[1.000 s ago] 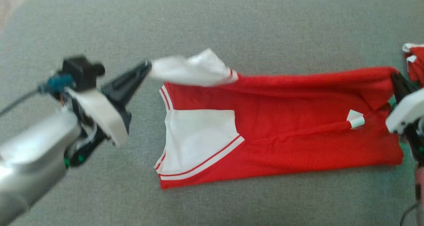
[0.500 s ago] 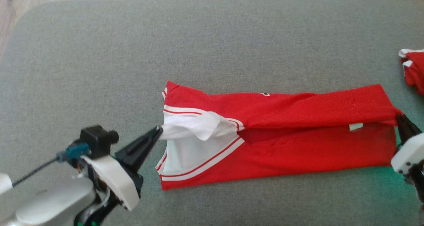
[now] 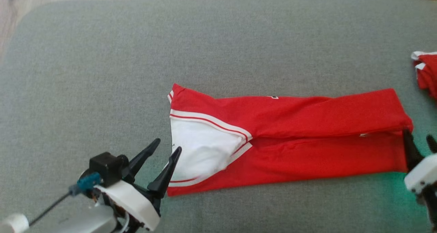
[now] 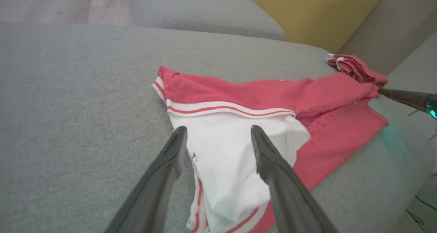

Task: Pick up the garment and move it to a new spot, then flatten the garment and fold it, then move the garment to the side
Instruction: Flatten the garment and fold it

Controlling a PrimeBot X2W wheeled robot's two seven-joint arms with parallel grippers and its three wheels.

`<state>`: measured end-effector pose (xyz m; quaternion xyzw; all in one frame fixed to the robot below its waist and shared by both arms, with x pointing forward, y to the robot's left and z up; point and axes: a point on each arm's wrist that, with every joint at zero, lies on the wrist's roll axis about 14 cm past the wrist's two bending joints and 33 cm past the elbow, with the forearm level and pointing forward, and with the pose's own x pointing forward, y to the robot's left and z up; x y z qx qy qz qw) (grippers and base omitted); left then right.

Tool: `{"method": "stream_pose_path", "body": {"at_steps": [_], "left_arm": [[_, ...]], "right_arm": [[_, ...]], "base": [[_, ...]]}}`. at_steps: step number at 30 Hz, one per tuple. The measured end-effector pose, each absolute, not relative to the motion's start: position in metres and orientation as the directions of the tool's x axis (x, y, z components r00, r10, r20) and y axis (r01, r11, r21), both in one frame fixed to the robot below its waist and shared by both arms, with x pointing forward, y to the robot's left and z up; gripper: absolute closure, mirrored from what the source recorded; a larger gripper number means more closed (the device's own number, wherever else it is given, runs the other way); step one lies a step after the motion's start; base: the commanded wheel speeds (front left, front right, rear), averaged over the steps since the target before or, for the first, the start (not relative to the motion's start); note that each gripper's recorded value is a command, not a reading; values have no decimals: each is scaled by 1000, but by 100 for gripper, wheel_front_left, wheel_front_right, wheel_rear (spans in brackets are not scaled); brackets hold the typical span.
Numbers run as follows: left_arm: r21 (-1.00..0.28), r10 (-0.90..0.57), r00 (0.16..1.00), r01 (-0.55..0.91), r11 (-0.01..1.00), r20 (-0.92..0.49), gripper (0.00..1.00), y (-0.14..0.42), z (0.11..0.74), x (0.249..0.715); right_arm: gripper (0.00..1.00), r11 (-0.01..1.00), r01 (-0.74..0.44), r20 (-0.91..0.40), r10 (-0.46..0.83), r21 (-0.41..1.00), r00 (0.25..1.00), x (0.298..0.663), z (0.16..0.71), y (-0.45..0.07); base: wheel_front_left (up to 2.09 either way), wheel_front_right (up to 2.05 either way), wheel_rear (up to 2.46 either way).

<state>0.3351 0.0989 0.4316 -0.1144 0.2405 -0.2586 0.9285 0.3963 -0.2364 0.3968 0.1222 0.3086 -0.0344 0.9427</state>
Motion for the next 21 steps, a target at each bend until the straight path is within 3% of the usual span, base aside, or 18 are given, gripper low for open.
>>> {"method": "stream_pose_path", "body": {"at_steps": [8,14,21], "left_arm": [[-293,-348,912,279,915,-219,0,102,463,345],[-248,-238,956,192,950,-173,0,109,465,324],[-171,-140,989,129,977,-50,0,120,490,320]], "right_arm": [[0,956,176,-541,-20,237,841,369,411,-238],[0,943,189,-493,-32,272,870,369,426,-240],[0,926,235,-525,-48,295,849,391,413,-240]], "base": [[0,0,0],[0,0,0],[0,0,0]]}}
